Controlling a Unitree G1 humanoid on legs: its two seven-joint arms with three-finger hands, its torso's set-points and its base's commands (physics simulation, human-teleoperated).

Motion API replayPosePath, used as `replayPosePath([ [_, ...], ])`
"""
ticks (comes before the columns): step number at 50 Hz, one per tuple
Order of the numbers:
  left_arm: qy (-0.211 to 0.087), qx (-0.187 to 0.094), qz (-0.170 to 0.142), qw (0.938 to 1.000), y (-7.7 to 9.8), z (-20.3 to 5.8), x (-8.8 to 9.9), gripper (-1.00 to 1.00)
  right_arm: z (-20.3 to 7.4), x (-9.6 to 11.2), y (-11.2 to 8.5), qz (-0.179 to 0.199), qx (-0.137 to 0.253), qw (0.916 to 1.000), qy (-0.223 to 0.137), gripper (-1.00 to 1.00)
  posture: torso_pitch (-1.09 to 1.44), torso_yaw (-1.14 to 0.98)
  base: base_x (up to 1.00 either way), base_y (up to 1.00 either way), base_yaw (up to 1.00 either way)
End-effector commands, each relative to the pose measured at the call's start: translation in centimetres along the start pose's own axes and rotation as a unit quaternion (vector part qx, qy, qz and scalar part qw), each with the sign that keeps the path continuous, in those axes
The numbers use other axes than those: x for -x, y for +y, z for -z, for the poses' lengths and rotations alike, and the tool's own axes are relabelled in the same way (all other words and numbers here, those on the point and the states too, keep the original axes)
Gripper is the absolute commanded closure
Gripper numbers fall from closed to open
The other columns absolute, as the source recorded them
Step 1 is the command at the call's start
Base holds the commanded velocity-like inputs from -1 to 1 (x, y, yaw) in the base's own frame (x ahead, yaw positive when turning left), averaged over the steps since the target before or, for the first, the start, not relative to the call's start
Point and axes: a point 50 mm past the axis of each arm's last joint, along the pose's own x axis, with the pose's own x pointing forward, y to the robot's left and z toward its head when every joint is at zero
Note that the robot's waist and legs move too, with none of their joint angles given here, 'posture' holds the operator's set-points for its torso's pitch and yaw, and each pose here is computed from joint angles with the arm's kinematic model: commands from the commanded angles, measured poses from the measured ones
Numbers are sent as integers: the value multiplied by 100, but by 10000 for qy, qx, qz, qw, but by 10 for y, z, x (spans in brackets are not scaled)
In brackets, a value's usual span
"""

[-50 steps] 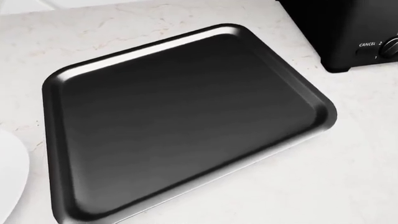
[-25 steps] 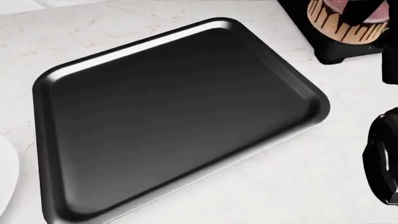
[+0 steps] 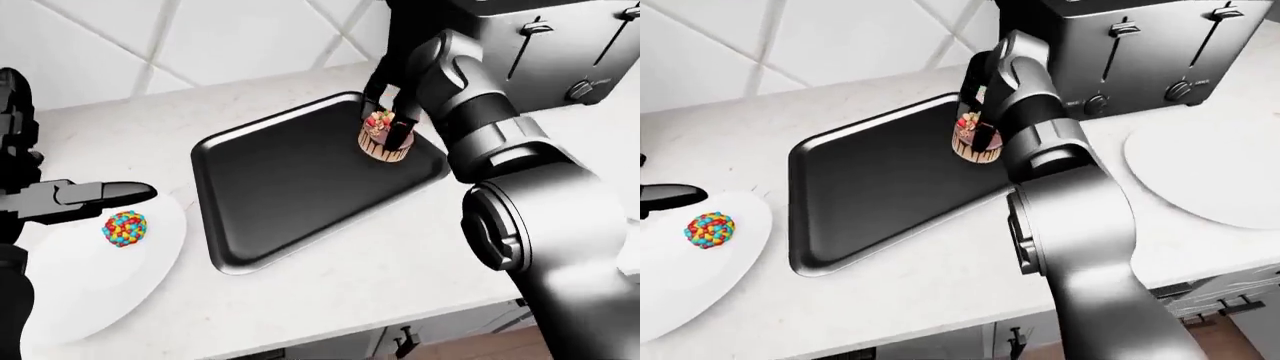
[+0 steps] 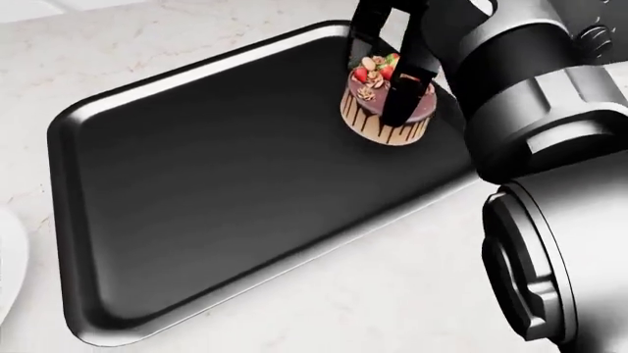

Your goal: Move the dessert items from the plate to the tray.

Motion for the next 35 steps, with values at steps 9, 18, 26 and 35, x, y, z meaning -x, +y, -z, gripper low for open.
replayPosePath([
  [9, -361, -133, -93, 9992, 4, -12, 5, -100, -17, 5, -4, 329, 248, 9984, -380, 73, 0, 0, 0, 0, 0],
  [18, -367, -130, -108, 9992, 5, -10, 10, -100, -15, -8, 13, 195, 436, 9984, -292, 62, 0, 0, 0, 0, 0],
  [26, -362, -137, -100, 9992, 5, -10, 13, -100, -15, -7, 11, 189, 482, 9983, -281, -100, 0, 0, 0, 0, 0],
  [35, -375, -174, -105, 9991, 6, -12, 15, -100, -22, 5, -3, 292, 301, 9978, -516, -100, 0, 0, 0, 0, 0],
])
